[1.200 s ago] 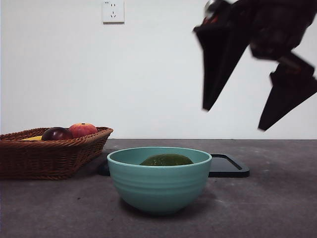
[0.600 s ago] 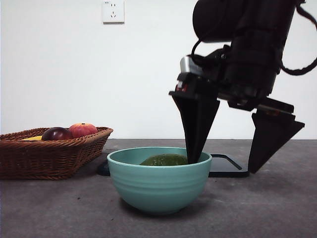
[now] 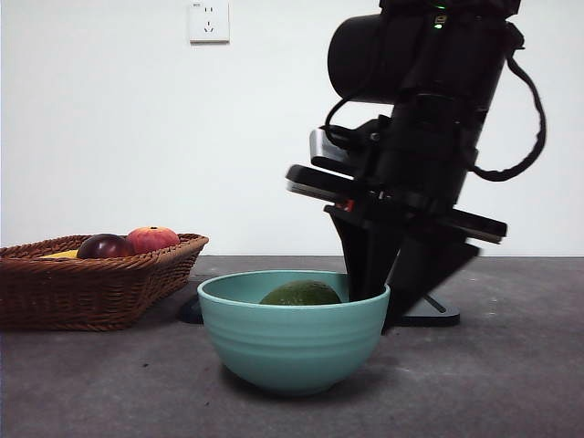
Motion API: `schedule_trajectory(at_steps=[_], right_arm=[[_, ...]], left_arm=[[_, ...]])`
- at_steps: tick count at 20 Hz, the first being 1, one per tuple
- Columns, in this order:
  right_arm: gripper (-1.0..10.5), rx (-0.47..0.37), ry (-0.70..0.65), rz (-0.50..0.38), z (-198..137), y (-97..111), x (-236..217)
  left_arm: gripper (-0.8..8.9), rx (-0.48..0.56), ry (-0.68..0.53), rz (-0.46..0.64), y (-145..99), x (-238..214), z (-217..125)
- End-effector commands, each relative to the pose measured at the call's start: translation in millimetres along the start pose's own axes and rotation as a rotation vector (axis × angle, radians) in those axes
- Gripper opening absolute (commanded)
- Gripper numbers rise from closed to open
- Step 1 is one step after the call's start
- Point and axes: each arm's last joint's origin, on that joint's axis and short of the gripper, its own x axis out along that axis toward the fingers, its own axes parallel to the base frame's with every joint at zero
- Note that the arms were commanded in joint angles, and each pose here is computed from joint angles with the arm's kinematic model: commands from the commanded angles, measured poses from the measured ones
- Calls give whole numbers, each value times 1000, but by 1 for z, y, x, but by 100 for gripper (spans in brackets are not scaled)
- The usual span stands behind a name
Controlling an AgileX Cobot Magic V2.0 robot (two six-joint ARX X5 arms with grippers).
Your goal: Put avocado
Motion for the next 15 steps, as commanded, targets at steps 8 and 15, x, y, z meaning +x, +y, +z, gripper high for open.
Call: schedule_trajectory(at_steps=[8, 15], right_arm=[[6, 48, -9, -35, 14, 6, -13], [6, 111, -114, -60, 70, -11, -55]], left_arm=[[561, 25, -13, -1, 0, -1, 3], [561, 26, -7, 0, 0, -1, 2]])
